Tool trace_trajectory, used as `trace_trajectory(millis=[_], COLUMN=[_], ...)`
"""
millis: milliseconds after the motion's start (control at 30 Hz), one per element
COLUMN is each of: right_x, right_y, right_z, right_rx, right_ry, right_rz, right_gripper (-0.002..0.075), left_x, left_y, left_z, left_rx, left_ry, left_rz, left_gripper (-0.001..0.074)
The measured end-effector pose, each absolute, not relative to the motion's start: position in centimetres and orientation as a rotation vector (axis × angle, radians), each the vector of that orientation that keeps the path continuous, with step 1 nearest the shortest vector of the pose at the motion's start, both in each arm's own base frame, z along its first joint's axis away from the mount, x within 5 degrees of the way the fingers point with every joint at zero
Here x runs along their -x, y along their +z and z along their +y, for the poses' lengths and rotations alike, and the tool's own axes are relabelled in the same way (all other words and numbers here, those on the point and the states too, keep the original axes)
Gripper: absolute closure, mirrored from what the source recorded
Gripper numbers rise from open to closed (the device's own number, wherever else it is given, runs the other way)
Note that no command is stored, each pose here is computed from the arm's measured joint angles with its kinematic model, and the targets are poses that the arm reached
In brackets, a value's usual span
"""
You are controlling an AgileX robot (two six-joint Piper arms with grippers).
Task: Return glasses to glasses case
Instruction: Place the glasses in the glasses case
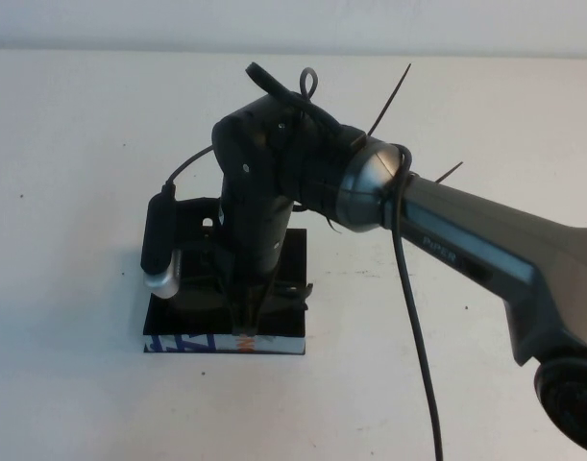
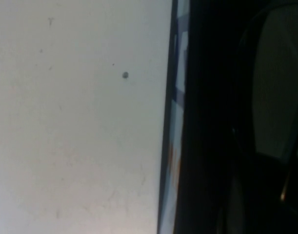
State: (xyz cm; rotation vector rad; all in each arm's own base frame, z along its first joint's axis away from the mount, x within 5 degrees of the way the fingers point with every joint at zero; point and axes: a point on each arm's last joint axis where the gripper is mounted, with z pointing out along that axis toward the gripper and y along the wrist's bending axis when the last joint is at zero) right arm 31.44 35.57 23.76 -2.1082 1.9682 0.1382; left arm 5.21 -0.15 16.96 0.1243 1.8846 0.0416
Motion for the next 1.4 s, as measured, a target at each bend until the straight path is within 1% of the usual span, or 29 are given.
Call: trace_trajectory(millis=[400, 800, 1400], right_x=[-31.2, -31.4, -31.5], right_y=[23.8, 21.9, 21.3], right_z=[36.5, 36.9, 37.0], right_rx=[2.115, 2.107, 2.110], right_ry=[0.139, 0.146, 0.147], right_rz=[1.941, 2.009, 2.025], right_gripper=[0.0663, 0.0664, 0.0664], left_x=[-5.2, -5.2, -5.2], left_y=[17.0, 17.0, 17.0], left_z=[-0.1, -0.1, -0.1], left_rx=[-0.124, -0.124, -0.124], left_ry=[0.042, 0.042, 0.042], left_rz=[1.885, 1.885, 1.885], left_gripper=[0.0738, 0.0738, 0.0738])
